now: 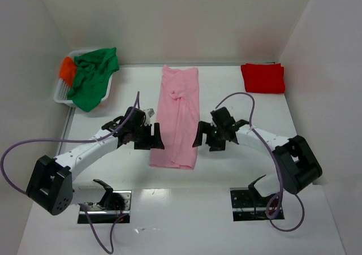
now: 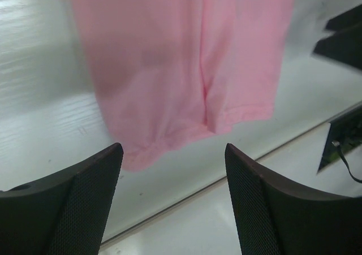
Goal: Fold and stack the t-shirts
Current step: Rotate the tshirt 90 degrees, then grab the bottom of the folded rectangular tshirt with both arms
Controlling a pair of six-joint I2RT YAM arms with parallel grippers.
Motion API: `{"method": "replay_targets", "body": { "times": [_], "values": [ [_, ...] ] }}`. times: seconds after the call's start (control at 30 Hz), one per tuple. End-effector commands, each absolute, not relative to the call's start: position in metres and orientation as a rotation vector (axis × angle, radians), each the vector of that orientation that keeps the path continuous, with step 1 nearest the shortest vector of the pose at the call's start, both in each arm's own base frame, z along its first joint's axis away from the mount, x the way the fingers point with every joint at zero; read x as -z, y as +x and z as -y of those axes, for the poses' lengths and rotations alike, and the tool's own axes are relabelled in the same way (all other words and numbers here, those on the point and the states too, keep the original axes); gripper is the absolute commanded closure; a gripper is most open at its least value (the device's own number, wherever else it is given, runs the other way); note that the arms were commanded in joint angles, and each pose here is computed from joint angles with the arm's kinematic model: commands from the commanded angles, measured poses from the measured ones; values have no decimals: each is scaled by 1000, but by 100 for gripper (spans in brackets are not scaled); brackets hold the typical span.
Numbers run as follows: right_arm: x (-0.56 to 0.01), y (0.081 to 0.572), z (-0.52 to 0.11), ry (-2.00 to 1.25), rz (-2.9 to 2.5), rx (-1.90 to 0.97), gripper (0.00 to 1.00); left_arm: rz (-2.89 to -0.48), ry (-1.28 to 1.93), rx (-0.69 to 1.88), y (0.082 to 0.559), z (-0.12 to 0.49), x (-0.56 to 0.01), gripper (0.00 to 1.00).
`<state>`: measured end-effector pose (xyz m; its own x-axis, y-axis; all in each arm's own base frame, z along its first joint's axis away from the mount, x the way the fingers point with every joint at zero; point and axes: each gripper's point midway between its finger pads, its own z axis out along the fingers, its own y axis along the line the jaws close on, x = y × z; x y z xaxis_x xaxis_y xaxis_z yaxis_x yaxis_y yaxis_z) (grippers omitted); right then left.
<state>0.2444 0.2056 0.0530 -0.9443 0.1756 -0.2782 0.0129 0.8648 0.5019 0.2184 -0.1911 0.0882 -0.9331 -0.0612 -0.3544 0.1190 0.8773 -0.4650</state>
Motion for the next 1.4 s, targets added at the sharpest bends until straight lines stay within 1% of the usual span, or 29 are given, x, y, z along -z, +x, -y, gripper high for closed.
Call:
{"method": "replay_targets", "body": {
  "times": [0.0,0.03,0.1,0.17,0.2,0.27,0.33,0.43,0.6,0.7,0.83,1.03,1.07,1.1,1.2,1.23,1.3,1.37],
  "values": [
    [-68,228,-226,202,-2663,-845,3,-2624,51,868,219,208,-107,19],
    [-61,221,-223,214,-2681,-826,5,-2624,43,890,213,208,-103,19],
    [-63,216,-224,212,-2669,-845,9,-2587,15,977,210,215,-109,19],
    [-62,212,-222,223,-2665,-851,11,-2628,-16,982,199,212,-97,19],
    [-68,211,-225,216,-2650,-870,13,-2649,-36,978,196,210,-93,19],
    [-70,207,-227,215,-2646,-882,15,-2652,-58,968,193,208,-93,19],
    [-73,202,-232,197,-2643,-902,18,-2624,-101,944,193,203,-98,19],
    [-66,203,-232,215,-2671,-836,21,-2558,-141,907,199,196,-112,19],
    [-47,188,-244,158,-2764,-717,28,-2488,-196,914,205,190,-132,18],
    [-38,173,-253,122,-2809,-695,30,-2482,-214,900,206,186,-132,18],
    [-30,168,-260,88,-2814,-656,32,-2510,-228,875,202,182,-122,18],
    [-18,167,-265,82,-2844,-617,46,-2497,-229,870,199,179,-121,17],
    [-18,169,-265,85,-2838,-607,50,-2497,-229,870,199,179,-121,17],
    [-15,168,-264,101,-2849,-599,58,-2499,-230,869,197,178,-121,17],
    [-13,172,-262,123,-2842,-565,74,-2511,-227,877,194,179,-118,17],
    [-11,169,-257,128,-2856,-531,81,-2520,-230,873,194,179,-116,17],
    [-10,171,-249,155,-2848,-477,86,-2529,-233,868,192,178,-113,17],
    [-16,169,-241,173,-2838,-456,88,-2534,-220,897,191,182,-110,17]
  ]
}}
